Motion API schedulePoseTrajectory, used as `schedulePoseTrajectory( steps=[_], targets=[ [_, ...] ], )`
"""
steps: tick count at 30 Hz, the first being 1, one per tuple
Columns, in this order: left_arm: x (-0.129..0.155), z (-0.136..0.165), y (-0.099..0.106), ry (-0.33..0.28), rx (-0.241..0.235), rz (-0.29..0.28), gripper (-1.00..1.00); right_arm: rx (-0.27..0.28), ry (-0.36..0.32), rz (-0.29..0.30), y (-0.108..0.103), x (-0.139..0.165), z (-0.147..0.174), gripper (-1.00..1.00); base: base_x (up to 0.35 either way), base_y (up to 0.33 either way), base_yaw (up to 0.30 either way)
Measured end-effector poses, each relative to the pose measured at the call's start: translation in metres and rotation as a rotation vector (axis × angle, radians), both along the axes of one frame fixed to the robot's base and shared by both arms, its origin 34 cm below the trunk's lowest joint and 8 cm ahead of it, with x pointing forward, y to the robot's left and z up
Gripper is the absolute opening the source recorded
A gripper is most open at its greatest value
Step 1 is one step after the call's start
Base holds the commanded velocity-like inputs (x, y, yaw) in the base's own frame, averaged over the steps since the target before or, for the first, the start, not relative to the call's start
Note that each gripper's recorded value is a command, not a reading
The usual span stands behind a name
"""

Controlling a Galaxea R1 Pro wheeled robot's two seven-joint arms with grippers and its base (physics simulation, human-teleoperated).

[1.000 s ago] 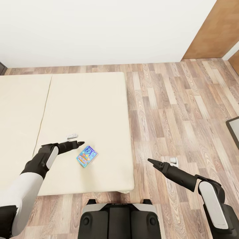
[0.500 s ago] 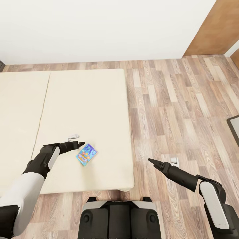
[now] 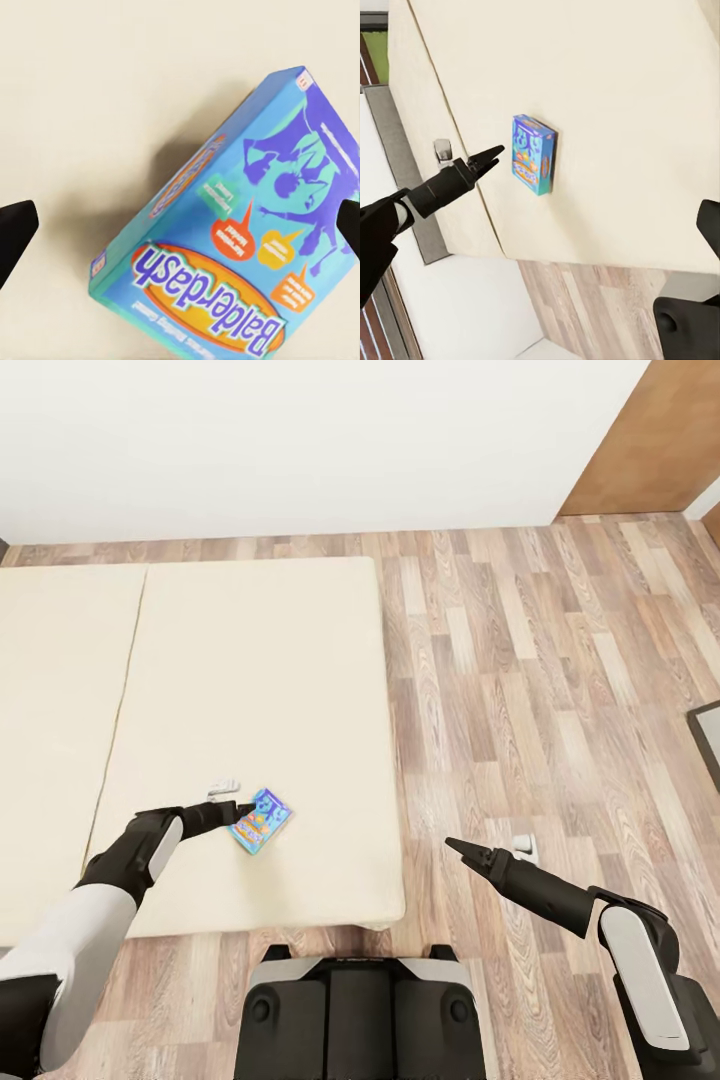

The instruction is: Put all the toys in the child's room - the three board games (two on the bed and one on the table), the two jigsaw puzzles on the table, and the tennis ball on the table - inside the toy box on the table in the child's room.

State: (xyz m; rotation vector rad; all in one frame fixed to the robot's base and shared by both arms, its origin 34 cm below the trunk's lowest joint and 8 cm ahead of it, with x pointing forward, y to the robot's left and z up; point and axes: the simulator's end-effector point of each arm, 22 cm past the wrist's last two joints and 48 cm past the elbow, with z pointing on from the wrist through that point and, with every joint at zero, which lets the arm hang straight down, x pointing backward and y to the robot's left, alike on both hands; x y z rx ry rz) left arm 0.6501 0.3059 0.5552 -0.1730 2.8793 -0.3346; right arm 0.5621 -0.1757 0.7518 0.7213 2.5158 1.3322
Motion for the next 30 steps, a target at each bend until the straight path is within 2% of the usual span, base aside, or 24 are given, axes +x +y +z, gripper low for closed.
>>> schedulePoseTrajectory(
  steps=[9,30],
  targets=[
    [-0.021,-0.016,0.001,0.038,0.001,0.005,1.00,0.001,0.015,-0.002,0.001,-0.004,-0.007,1.00,0.000,0.000,0.000],
    [-0.035,-0.032,-0.001,0.068,-0.017,0.010,1.00,0.000,0.048,-0.002,0.000,-0.012,-0.022,1.00,0.000,0.000,0.000]
  ],
)
